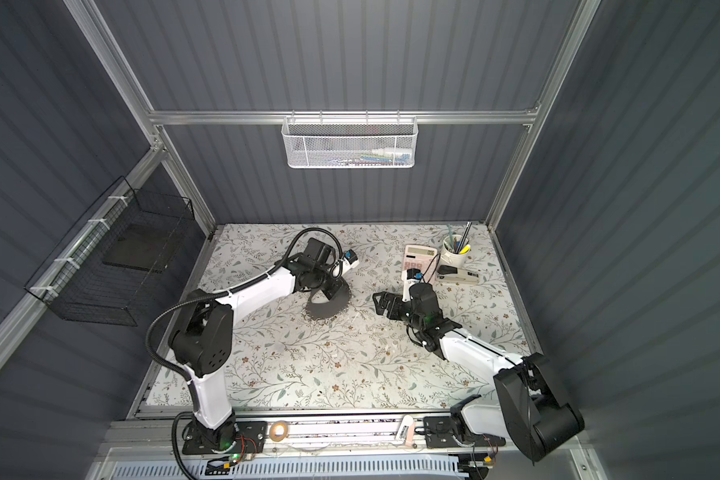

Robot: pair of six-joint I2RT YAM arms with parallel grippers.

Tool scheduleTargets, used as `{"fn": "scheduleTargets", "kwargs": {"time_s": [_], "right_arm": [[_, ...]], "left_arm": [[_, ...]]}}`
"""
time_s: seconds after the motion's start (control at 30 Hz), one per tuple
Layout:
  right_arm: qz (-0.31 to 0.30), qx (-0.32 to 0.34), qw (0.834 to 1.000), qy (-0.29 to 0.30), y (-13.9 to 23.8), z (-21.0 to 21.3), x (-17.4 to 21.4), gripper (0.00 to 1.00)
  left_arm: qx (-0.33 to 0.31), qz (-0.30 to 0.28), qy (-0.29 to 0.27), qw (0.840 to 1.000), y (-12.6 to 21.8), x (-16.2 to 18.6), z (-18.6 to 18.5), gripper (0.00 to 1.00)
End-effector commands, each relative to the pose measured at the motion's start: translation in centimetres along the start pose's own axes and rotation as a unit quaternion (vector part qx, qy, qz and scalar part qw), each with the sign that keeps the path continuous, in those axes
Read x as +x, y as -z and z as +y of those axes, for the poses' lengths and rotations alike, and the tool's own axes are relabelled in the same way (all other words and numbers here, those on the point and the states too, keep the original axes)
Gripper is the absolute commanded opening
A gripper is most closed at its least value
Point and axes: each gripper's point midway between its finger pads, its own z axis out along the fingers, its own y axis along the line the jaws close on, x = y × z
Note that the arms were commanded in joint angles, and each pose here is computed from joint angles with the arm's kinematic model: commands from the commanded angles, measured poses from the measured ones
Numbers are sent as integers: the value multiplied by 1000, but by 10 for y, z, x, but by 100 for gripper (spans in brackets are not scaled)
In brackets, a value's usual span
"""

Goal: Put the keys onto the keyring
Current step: 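Lift the ring plate with the left gripper and tilt it upright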

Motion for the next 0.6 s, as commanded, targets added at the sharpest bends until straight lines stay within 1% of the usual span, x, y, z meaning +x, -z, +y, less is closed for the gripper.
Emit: {"fn": "scheduleTargets", "kwargs": {"time_s": [0.0, 0.17, 0.23, 0.43, 0.57], "right_arm": [[-9, -1, 1000, -1, 5, 4, -5, 99], [-17, 11, 1000, -1, 9, 0, -8, 99], [-21, 20, 1000, 0, 11, -3, -9, 99], [-23, 35, 999, -1, 11, -9, -9, 99], [-23, 38, 999, 0, 11, -9, -9, 99]], "left_arm": [[-5, -8, 19, 1000, 6, 8, -21, 0], [16, 6, 5, 1000, 6, 26, -64, 0], [24, 18, -11, 999, 3, 35, -81, 0], [45, 65, -26, 997, -12, 69, -105, 0], [68, 74, -31, 994, -18, 81, -120, 0]]}}
